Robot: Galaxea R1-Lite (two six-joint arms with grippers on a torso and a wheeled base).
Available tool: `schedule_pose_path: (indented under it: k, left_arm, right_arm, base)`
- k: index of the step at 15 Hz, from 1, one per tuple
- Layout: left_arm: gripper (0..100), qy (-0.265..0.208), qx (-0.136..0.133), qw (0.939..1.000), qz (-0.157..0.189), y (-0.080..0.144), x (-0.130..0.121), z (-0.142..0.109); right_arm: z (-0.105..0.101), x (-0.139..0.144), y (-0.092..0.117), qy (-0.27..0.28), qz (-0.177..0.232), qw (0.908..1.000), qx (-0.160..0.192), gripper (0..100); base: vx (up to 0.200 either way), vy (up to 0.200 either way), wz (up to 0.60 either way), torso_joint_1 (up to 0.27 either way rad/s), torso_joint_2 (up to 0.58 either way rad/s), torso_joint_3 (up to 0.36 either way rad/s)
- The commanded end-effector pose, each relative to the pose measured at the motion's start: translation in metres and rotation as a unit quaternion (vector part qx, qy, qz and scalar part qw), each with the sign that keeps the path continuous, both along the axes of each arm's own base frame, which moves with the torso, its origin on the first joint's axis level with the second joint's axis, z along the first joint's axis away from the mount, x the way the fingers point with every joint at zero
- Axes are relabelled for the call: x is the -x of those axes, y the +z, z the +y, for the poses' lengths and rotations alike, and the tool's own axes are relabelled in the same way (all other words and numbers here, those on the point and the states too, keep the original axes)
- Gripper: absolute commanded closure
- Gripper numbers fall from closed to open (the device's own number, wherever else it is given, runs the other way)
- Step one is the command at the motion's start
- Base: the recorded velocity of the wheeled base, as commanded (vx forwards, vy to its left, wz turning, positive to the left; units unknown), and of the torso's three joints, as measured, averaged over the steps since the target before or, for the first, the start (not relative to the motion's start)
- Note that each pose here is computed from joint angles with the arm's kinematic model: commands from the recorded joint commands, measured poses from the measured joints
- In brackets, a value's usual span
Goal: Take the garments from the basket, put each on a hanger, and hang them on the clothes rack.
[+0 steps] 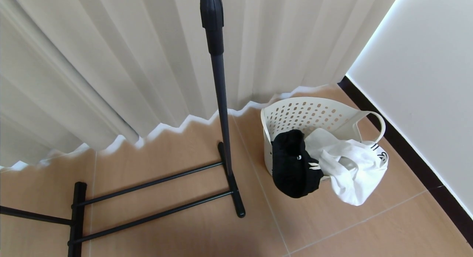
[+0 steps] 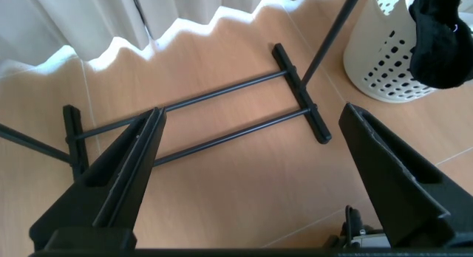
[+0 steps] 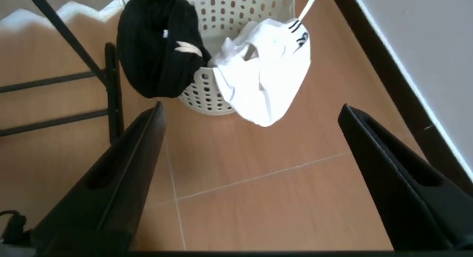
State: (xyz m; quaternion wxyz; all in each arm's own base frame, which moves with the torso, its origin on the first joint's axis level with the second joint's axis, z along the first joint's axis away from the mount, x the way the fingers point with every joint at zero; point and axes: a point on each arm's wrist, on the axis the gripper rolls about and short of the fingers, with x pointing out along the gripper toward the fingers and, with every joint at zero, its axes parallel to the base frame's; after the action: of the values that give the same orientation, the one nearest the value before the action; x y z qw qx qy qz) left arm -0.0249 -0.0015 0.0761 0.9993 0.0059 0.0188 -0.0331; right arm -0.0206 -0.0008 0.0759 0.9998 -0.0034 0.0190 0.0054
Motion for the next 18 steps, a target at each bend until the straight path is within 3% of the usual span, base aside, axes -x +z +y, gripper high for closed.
schedule_pose_path:
  k: [1,3,4,5,6,8,9,11,13,15,18]
  left_arm:
    - [0,-0.001,0.0,1.0,0.0,0.0,0.0,0.0]
    - [0,0.0,0.001,1.0,0.0,0.0,0.0,0.0]
    - [0,0.0,0.001,1.0,0.0,0.0,0.0,0.0]
    - [0,0.0,0.0,1.0,0.0,0.0,0.0,0.0]
    - [0,0.0,0.0,1.0,0.0,0.0,0.0,0.0]
    - [0,0.0,0.001,1.0,0.0,0.0,0.0,0.0]
    - [0,0.0,0.0,1.0,0.0,0.0,0.0,0.0]
    - [0,0.0,0.0,1.0,0.0,0.0,0.0,0.0]
    - [0,0.0,0.0,1.0,0.0,0.0,0.0,0.0]
    - [0,0.0,0.0,1.0,0.0,0.0,0.0,0.0]
    - [0,0.0,0.001,1.0,0.0,0.0,0.0,0.0]
  right_arm:
    - [0.001,-0.016,0.024,0.056,0.072,0.9958,0.003,0]
    - [0.004,-0.035,0.044,0.098,0.124,0.9873,0.011,0]
    - [0.013,-0.061,0.067,0.145,0.167,0.974,0.047,0]
    - [0.018,-0.074,0.078,0.157,0.181,0.9687,0.067,0]
    - [0.027,-0.103,0.096,0.161,0.197,0.9597,0.119,0]
    - [0.029,-0.11,0.1,0.163,0.2,0.9568,0.133,0]
    - [0.047,-0.176,0.119,0.165,0.226,0.9247,0.258,0]
    - [0.064,-0.222,0.124,0.163,0.239,0.9061,0.309,0]
    - [0.084,-0.269,0.127,0.155,0.244,0.8986,0.33,0]
    - [0.097,-0.31,0.124,0.141,0.246,0.8853,0.369,0]
    - [0.118,-0.358,0.107,0.135,0.254,0.8684,0.404,0]
  base:
    - [0.0,0.0,0.0,0.0,0.0,0.0]
    - [0.0,0.0,0.0,0.0,0.0,0.0]
    - [0.0,0.0,0.0,0.0,0.0,0.0]
    - [0.0,0.0,0.0,0.0,0.0,0.0]
    - [0.0,0.0,0.0,0.0,0.0,0.0]
    - [0.0,0.0,0.0,0.0,0.0,0.0]
    - [0.0,0.0,0.0,0.0,0.0,0.0]
    - [0.0,0.0,0.0,0.0,0.0,0.0]
    - [0.0,0.0,0.0,0.0,0.0,0.0]
    - [0.0,0.0,0.0,0.0,0.0,0.0]
    - [0.0,0.0,0.0,0.0,0.0,0.0]
